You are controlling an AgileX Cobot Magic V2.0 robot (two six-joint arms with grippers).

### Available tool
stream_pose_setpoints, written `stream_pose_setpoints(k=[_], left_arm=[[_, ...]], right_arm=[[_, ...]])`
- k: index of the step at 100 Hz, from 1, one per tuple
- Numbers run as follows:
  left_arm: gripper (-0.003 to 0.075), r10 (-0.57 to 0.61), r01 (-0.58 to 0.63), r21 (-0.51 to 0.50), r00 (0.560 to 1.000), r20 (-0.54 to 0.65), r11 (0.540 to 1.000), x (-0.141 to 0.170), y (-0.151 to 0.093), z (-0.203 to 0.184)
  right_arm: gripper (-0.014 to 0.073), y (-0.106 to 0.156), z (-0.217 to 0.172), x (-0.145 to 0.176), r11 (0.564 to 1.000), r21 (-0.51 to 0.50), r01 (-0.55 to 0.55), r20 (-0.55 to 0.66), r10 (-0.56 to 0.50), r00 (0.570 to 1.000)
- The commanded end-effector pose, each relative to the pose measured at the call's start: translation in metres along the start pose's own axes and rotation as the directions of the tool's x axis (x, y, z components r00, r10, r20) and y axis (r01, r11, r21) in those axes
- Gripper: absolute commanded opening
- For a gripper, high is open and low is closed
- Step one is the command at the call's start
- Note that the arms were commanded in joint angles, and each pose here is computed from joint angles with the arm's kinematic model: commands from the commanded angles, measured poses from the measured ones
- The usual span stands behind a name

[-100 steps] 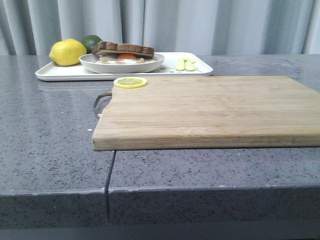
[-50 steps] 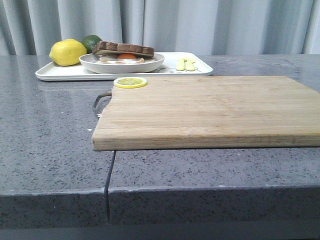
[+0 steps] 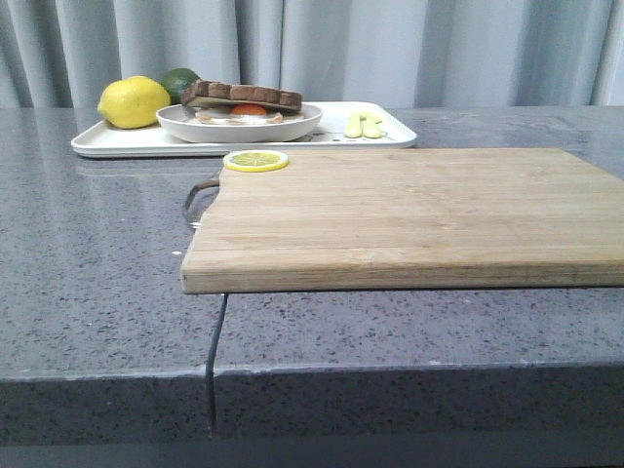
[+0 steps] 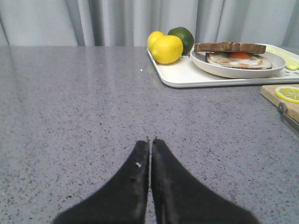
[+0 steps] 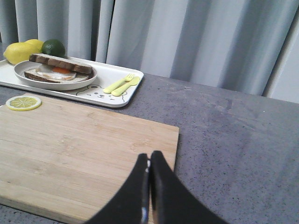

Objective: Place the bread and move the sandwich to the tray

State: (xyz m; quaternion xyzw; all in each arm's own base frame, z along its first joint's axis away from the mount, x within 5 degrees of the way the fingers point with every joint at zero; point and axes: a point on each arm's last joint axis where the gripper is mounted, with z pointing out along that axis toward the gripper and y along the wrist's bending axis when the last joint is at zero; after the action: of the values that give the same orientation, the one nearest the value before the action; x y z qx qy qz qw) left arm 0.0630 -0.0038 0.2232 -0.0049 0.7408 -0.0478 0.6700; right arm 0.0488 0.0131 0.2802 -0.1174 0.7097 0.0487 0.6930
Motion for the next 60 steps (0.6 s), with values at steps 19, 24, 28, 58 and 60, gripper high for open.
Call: stream_pose_setpoints(k=[19, 24, 28, 58, 60], left_arm=[[-0.0019, 0.030, -0.031, 0.014, 0.995, 0.099, 0.999, 0.013, 0.000, -0.001], [-0.0019, 0.030, -0.031, 0.014, 0.995, 0.094, 0.999, 0.019, 0.001, -0.001], [-0.0019, 0.030, -0.031, 0.012, 0.995, 0.091, 0.999, 0.022, 0.001, -0.001], [-0.0019, 0.043, -0.044, 0.008, 0.990, 0.133, 0.999, 0.021, 0.002, -0.007], [-0.0019, 0.043, -0.044, 0.008, 0.990, 0.133, 0.999, 0.021, 0.002, -0.007]], right_arm=[[-0.0117, -0.003, -0.001, -0.015, 1.000, 0.027, 0.011, 0.091, -0.013, 0.996], [-0.0117, -0.003, -0.001, -0.015, 1.000, 0.027, 0.011, 0.091, -0.013, 0.996], [-0.0117, -0.003, -0.001, -0.015, 1.000, 0.027, 0.011, 0.091, -0.013, 0.996], [-0.0117, -0.003, -0.001, -0.015, 1.000, 0.027, 0.011, 0.091, -0.013, 0.996], [-0.0117, -0.003, -0.001, -0.015, 1.000, 0.027, 0.011, 0.091, -0.013, 0.996]])
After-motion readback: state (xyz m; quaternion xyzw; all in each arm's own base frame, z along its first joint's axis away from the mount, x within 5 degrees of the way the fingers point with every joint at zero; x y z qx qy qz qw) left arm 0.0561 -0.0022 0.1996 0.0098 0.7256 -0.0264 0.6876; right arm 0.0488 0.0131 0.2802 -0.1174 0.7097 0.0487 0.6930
